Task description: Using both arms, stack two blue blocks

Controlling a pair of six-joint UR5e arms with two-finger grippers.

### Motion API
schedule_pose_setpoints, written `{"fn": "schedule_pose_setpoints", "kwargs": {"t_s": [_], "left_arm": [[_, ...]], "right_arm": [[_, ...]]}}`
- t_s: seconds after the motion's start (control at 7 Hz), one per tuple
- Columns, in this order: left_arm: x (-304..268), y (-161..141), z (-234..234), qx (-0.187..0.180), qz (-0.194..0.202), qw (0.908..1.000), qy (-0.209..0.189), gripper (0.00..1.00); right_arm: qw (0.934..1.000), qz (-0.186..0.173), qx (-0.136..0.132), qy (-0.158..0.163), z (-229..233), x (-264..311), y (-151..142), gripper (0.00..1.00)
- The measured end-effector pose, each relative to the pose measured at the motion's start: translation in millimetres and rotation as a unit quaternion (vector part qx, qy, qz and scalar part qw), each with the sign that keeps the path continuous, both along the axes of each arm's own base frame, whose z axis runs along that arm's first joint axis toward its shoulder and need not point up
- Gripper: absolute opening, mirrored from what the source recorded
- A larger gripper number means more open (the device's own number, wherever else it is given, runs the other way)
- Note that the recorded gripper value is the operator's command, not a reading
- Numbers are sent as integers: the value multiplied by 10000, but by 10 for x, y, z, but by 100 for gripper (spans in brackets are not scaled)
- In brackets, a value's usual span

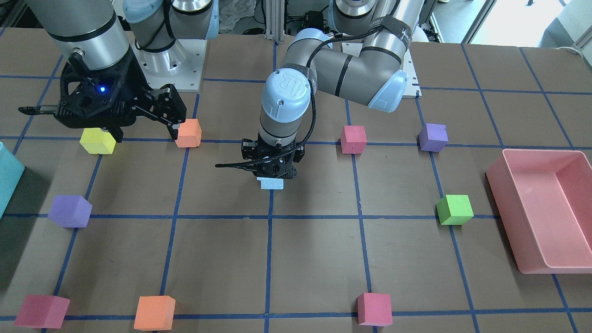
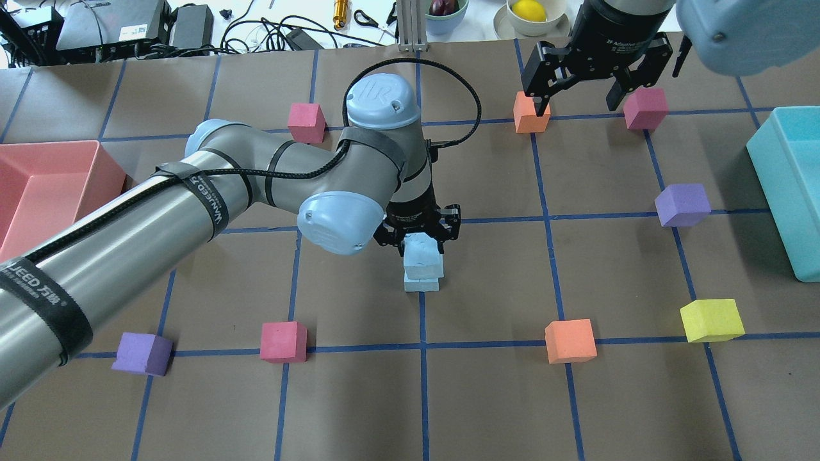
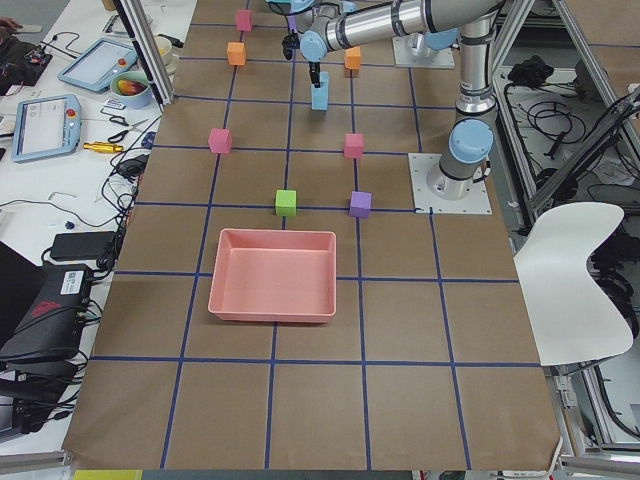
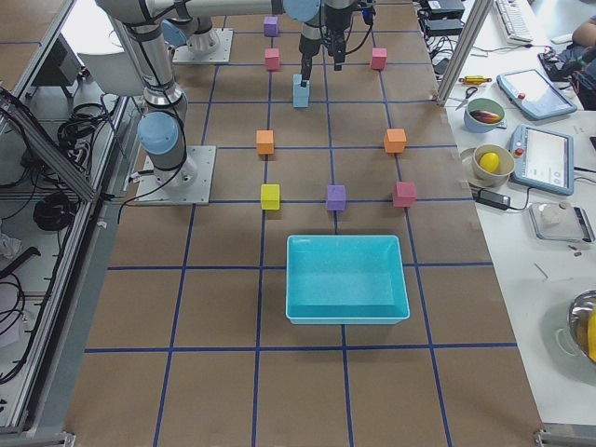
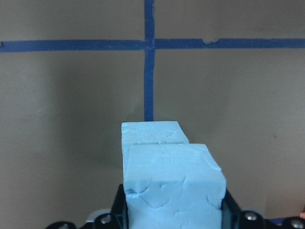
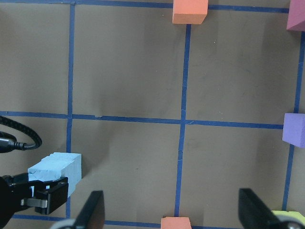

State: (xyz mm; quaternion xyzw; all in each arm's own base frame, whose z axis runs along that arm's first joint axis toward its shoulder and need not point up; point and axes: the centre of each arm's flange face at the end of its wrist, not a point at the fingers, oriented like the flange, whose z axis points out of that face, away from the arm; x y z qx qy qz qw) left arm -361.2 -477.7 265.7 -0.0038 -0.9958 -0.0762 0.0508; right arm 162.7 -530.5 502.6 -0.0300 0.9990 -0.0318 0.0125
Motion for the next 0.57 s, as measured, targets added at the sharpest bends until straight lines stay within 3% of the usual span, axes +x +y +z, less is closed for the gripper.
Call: {"fn": "schedule_pose_setpoints", "kwargs": {"t_s": [0.29, 0.57], "left_arm": [[5, -1, -11, -6, -4, 10000, -34, 98], [34, -61, 265, -247, 46, 9997, 60, 100]], "right_arm": [[10000, 0, 4, -3, -4, 0, 0, 100], [10000, 3, 2, -4, -4, 4, -2, 100]]}}
